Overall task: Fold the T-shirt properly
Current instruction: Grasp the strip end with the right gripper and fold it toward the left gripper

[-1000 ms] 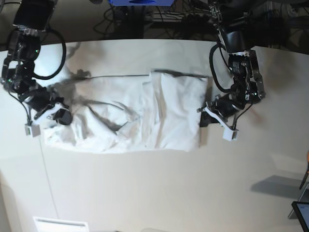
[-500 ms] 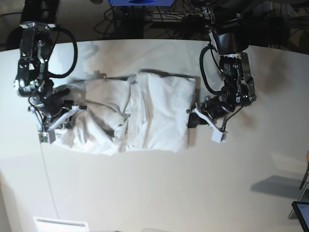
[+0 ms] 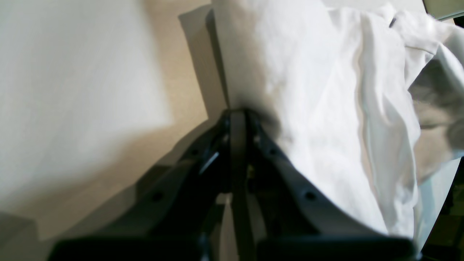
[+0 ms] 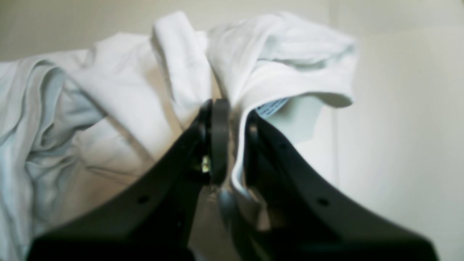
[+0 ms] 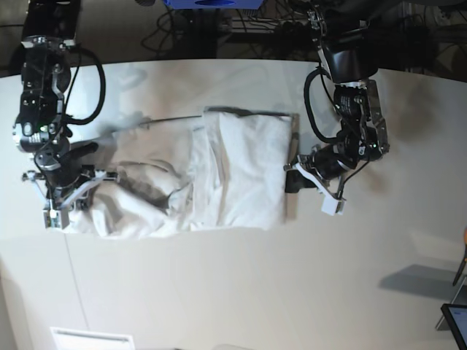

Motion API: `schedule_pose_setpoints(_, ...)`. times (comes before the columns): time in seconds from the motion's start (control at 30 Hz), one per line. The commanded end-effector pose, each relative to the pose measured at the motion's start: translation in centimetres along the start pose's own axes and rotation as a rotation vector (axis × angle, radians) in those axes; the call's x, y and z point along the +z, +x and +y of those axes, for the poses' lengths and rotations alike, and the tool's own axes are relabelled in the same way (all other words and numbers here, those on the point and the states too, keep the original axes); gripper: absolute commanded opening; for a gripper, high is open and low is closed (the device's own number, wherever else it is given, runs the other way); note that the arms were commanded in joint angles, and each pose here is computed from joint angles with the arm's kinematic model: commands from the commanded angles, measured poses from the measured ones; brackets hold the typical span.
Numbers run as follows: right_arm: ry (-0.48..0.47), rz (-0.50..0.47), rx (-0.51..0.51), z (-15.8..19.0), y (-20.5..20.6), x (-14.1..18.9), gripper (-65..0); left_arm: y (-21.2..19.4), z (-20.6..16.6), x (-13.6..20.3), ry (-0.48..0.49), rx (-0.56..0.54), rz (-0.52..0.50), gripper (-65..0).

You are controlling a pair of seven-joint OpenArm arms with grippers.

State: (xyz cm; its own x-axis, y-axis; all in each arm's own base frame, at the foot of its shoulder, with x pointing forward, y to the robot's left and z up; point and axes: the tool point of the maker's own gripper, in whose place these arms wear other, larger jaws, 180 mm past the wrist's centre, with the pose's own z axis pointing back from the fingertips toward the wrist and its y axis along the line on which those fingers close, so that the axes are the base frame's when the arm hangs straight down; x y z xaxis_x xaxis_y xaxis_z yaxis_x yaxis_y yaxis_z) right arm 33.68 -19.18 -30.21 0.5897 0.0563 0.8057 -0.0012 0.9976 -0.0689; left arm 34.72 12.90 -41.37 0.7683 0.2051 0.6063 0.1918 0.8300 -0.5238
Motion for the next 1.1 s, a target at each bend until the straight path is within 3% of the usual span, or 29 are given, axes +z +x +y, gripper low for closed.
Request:
schedule_pose_setpoints(0.0,-0.005,-0.074,0.034,0.5,2.1,0.4,-64.4,0.2,0.4,0.0,0.026,-0.024,0.029,-65.0)
schedule_pose_setpoints(0.53,-0.211,-0.225,0.42,4.7,4.4,1.5,-64.4,0.0,-1.1,-0.9,-0.002,-0.074,0.066,-65.0)
schedule_pose_setpoints(0.9,-0.158,-0.258,0.557,9.6,3.4,2.3,-65.0,0.2,-1.0,-2.5,-0.02,-0.03,0.094,-65.0)
schedule_pose_setpoints(1.07,-0.131,-0.261,0.541,11.2,3.4,2.5,-65.0,-0.1,-0.9,-2.6,-0.021,-0.022,0.102,-65.0)
